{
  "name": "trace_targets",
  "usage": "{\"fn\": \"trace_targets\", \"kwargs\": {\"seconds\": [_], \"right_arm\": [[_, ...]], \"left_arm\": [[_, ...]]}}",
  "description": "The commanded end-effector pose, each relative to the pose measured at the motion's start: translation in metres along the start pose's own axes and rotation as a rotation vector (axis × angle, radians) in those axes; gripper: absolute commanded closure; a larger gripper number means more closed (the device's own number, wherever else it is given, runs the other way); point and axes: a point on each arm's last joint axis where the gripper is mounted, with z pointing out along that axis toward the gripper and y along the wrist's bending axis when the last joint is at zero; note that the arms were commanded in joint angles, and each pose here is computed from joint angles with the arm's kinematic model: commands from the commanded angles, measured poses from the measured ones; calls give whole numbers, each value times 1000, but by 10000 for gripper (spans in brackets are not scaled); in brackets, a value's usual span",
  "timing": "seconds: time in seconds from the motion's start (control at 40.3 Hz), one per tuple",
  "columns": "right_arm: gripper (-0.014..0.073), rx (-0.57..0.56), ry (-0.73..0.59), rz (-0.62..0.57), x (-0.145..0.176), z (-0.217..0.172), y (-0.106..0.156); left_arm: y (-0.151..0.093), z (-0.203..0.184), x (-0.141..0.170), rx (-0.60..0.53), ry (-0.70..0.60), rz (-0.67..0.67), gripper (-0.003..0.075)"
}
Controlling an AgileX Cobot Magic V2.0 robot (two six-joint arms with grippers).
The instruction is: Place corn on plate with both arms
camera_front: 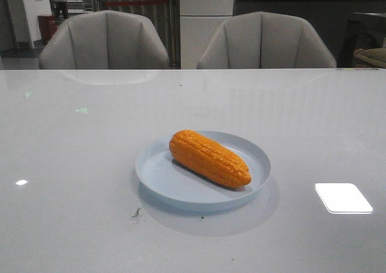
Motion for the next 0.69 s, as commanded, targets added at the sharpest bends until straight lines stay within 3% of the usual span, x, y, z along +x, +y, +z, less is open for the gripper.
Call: {"fn": "trace_targets", "kwargs": {"seconds": [0.0,0.149,0.322,0.67], "right_arm": [[404,0,-85,-2,-10,-7,0],[404,0,-85,-2,-10,-7,0],[404,0,-85,-2,-10,-7,0],[404,-2,-84,-2,-10,-7,1]], "left_arm": [[1,-9,6,36,-147,-21,627],[11,-15,48,30,-141,-11,627],[21,-22,89,48,-222,-6,627],[31,-6,131,56,-249,-10,627]]}}
